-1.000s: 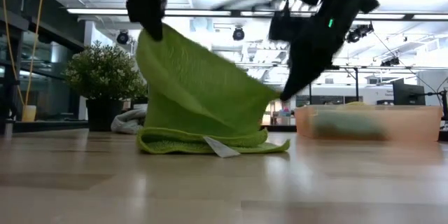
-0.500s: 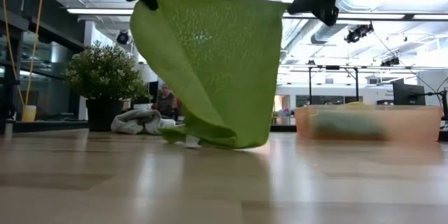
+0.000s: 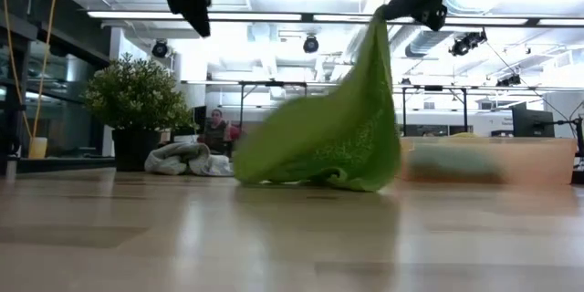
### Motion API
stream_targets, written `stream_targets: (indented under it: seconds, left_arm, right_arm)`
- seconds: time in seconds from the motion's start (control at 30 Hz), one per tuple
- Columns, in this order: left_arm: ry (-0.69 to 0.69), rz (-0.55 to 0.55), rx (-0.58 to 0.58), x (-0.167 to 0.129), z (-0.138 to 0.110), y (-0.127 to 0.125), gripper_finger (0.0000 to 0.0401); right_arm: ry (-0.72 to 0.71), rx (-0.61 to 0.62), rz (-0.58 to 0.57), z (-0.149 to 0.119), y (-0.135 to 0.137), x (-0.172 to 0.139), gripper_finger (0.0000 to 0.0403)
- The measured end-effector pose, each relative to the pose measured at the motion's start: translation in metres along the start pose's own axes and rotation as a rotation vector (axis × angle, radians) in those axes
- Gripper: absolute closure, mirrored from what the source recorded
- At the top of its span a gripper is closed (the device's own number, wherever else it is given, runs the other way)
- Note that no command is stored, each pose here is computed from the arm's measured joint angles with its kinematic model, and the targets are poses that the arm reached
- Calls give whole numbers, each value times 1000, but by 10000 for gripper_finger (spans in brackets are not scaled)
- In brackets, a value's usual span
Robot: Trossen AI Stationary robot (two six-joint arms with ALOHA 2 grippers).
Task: Fold microfiber towels
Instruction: Fold the green microfiber cloth
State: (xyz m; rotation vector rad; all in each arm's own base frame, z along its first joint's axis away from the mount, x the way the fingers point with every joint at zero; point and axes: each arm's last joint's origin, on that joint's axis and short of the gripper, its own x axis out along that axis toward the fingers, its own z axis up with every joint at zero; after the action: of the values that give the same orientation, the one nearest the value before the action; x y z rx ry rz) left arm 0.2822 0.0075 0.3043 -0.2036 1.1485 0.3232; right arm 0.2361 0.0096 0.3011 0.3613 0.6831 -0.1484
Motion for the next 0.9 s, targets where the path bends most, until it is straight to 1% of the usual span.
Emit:
stream_targets:
  seconds: [0.1,0.23,0.3,0.37,0.43,0.5,0.6,0.7,0.8,0.9]
  left_arm:
    - [30,-28,24,26,-1,-9,290]
    - [26,-98,62,67,-6,-27,264]
    - [-23,-155,68,84,-3,-37,254]
    - [-82,-189,80,97,2,-46,246]
    - [-136,-210,133,110,6,-57,240]
    - [-143,-205,181,123,6,-66,237]
    - [-144,-209,213,141,6,-78,236]
    - [-153,-197,224,156,6,-87,236]
    - [-179,-166,220,167,6,-91,236]
    - [-177,-138,218,173,5,-92,236]
  right_arm:
    - [34,-3,-5,-3,2,4,403]
    - [62,-4,-5,-6,5,10,403]
    - [75,1,-9,-8,5,10,403]
    - [72,5,-8,-7,5,13,403]
    - [85,5,-14,-8,5,13,403]
    - [78,5,-11,-8,5,13,403]
    - [84,9,-15,-8,5,13,403]
    - [84,11,-20,-8,5,13,403]
    - [81,12,-21,-8,5,13,403]
    - [80,12,-21,-8,5,13,403]
